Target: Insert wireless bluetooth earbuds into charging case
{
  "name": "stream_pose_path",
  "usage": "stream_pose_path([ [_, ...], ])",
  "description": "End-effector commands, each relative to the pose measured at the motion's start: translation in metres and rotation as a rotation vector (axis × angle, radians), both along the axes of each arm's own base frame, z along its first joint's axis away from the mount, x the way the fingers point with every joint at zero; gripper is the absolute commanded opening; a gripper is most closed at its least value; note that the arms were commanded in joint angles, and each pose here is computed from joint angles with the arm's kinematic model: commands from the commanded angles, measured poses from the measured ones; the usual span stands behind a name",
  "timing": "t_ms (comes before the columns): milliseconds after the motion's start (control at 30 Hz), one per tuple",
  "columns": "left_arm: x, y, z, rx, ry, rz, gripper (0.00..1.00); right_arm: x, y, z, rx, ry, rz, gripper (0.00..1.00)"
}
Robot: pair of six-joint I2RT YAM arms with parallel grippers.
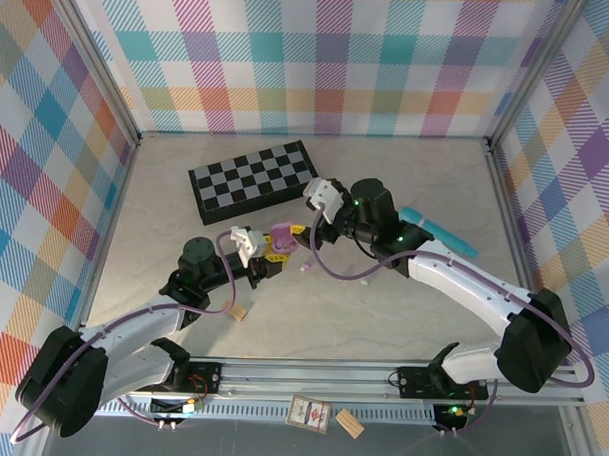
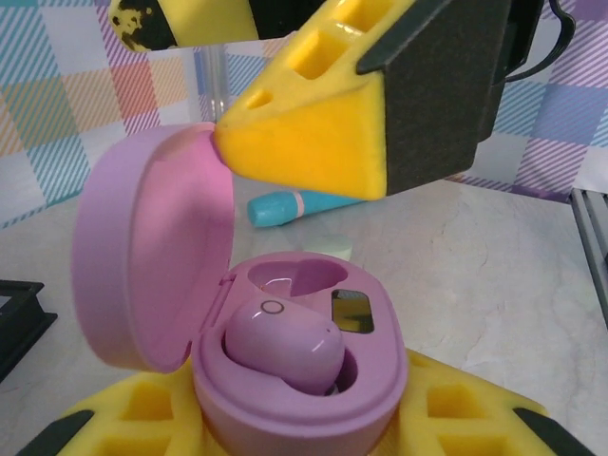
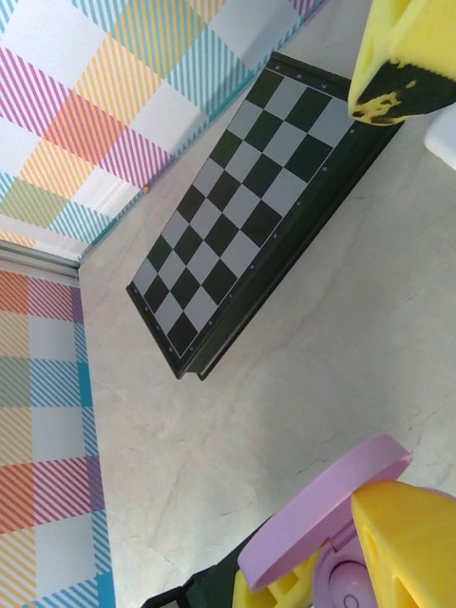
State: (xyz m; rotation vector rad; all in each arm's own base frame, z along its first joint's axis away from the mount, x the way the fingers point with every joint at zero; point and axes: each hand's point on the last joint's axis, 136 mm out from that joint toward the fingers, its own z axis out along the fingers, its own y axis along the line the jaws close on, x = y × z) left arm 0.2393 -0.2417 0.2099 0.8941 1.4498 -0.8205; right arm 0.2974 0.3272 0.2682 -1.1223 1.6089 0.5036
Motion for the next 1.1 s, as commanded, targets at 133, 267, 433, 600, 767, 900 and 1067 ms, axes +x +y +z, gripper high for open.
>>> stream_pose_path([
  [133,0.011,0.009,0.015,-0.024,-0.08,0.09,0.29,-0.03,0.007,0.032,0.116,0.053,0.128,0.99],
  [267,0.026,0.021,0.014,-0.032,-0.092,0.177,0.29,-0.035,-0.012,0.039,0.26,0.165,0.021,1.0],
  [433,0.045,0.037,0.011,-0.037,-0.081,0.27,0.29,-0.005,-0.062,-0.001,0.476,0.56,-0.438,0.93],
  [600,0.06,0.056,0.014,-0.072,-0.091,0.347,0.29,-0.012,-0.08,-0.08,0.431,0.98,-0.787,0.87],
  [767,0.065,0.064,0.019,-0.085,-0.114,0.364,0.29,-0.018,-0.059,-0.139,0.413,1.259,-0.882,0.74],
  [900,0.064,0.066,0.024,-0.092,-0.125,0.366,0.29,-0.017,-0.033,-0.167,0.386,1.425,-0.89,0.61],
  [1067,0.061,0.067,0.025,-0.081,-0.129,0.362,0.28,-0.013,-0.009,-0.196,0.376,1.541,-0.901,0.56],
])
